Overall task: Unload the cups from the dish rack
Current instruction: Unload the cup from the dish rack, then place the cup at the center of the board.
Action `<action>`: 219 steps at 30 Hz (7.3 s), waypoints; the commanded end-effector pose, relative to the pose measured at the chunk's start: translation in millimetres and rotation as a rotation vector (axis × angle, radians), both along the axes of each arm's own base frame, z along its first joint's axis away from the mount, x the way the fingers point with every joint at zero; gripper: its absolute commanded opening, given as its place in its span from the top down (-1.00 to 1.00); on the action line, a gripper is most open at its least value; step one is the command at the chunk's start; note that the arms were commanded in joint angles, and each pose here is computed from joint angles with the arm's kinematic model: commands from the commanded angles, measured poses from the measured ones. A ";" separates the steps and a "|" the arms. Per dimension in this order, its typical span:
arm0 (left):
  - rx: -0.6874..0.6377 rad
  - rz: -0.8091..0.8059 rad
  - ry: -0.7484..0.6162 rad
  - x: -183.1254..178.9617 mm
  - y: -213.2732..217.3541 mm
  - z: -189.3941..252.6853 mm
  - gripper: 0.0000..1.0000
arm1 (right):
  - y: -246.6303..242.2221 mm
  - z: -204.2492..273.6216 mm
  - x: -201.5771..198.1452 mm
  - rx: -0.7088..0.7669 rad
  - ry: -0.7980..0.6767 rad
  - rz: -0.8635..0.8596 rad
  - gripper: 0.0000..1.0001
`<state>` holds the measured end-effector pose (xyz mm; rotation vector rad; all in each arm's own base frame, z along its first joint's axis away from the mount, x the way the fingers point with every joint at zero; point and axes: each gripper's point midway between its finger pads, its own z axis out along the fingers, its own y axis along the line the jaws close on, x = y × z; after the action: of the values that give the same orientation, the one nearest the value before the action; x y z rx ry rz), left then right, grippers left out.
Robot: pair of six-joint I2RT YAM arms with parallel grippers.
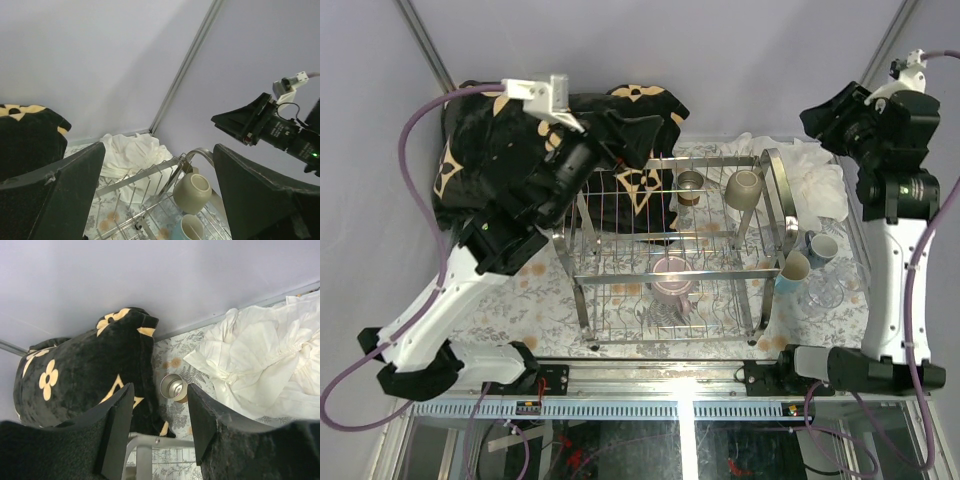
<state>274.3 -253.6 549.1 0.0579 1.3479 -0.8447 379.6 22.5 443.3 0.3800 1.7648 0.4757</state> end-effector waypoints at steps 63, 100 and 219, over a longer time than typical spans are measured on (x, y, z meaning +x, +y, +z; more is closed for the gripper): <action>0.597 -0.229 0.107 27.8 -202.2 -158.6 -0.77 | 12.5 2.3 -57.4 0.014 -0.065 0.036 -0.30; 0.635 -0.203 0.114 35.2 -205.2 -179.2 0.14 | 13.2 0.7 -57.5 0.022 -0.062 0.036 -0.31; -0.626 -0.164 0.242 19.6 -41.0 -22.4 0.99 | 247.9 74.3 -136.8 0.473 -0.357 1.011 0.16</action>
<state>298.3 -305.6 491.5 -0.4138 1.3629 -1.3555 249.2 271.2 490.7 -0.2690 1.4673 1.6078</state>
